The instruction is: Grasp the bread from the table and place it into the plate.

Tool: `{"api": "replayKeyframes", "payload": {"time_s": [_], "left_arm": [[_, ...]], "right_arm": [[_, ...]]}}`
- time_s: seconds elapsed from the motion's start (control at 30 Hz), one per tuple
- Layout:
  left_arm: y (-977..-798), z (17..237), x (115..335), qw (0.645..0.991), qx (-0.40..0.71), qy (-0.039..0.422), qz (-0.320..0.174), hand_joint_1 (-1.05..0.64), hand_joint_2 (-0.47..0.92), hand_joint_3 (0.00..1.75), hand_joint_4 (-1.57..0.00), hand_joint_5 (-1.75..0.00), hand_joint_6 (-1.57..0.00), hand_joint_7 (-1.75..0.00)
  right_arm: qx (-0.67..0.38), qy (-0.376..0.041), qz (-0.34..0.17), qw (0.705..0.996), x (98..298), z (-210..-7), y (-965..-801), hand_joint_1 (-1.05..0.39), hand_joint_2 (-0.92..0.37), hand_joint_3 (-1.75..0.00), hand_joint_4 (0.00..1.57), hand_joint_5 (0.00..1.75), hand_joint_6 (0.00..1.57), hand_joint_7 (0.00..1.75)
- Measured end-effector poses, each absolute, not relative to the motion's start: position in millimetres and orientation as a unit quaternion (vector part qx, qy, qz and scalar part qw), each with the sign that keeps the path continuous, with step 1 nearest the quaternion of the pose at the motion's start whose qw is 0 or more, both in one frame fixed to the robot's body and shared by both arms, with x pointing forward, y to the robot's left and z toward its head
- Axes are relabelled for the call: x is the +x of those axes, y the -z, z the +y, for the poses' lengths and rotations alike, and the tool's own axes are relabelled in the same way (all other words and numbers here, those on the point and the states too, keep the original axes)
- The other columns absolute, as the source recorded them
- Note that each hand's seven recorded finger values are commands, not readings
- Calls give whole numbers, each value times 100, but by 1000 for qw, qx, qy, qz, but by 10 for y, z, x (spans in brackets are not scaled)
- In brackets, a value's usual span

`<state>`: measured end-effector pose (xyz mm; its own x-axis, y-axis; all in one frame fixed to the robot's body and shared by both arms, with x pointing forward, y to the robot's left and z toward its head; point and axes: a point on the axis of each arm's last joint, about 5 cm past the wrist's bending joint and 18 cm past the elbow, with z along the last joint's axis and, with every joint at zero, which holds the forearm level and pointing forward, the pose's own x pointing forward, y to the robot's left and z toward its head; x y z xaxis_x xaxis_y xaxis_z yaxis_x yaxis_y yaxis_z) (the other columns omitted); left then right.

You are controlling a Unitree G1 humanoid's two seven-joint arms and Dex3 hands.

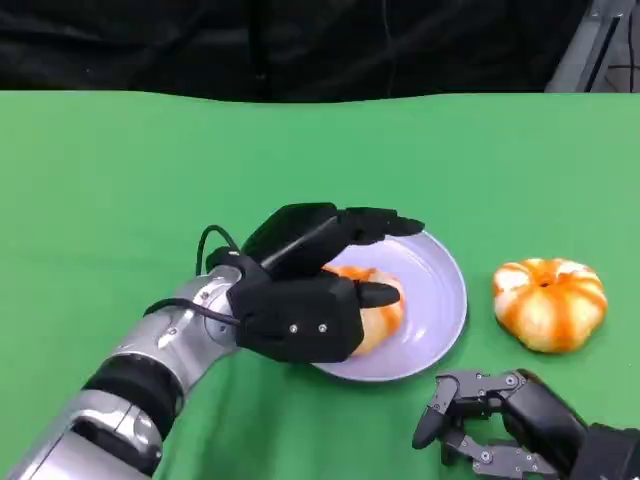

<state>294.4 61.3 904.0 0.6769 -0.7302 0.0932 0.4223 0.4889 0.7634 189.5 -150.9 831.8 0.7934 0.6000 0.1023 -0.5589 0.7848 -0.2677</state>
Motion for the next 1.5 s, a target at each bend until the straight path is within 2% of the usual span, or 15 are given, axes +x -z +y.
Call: {"api": "replayKeyframes", "payload": {"time_s": [0.6,0.67,0.77,0.87,0.93,1.1,1.27,1.5], "left_arm": [[-9085,622,2962,836,370,348,-209,-88,92,65,-58,0,-50,0],[-9092,620,2963,836,370,349,-209,-93,92,69,-50,0,-43,0],[-9189,675,2973,825,368,365,-225,-98,92,77,-42,0,-34,0],[-9353,755,2996,821,363,356,-260,-99,92,78,-41,0,-33,0],[-9384,793,2993,822,364,351,-263,-98,92,78,-42,0,-33,0],[-9327,829,2944,826,362,353,-250,-96,92,77,-43,-1,-34,-1],[-9346,851,2915,831,351,344,-260,-93,92,73,-46,-2,-36,-1],[-9261,950,2818,860,316,295,-272,-85,92,59,-58,-4,-45,-2]], "right_arm": [[-112,-308,-95,940,1895,-1508,-8322,-3,-88,-51,71,150,78,115],[-112,-308,-95,940,1896,-1507,-8322,-3,-89,-51,71,150,79,115],[-110,-309,-94,940,1901,-1503,-8320,-3,-89,-50,71,150,79,116],[-108,-309,-87,941,1895,-1509,-8301,-3,-90,-49,71,150,79,116],[-108,-310,-84,941,1894,-1510,-8296,-4,-91,-48,71,150,78,116],[-108,-311,-80,941,1895,-1511,-8292,-3,-92,-46,71,149,78,116],[-108,-312,-78,941,1896,-1512,-8288,-3,-92,-47,72,149,79,115],[-108,-313,-80,940,1897,-1513,-8288,-2,-92,-48,72,149,79,114]]}}
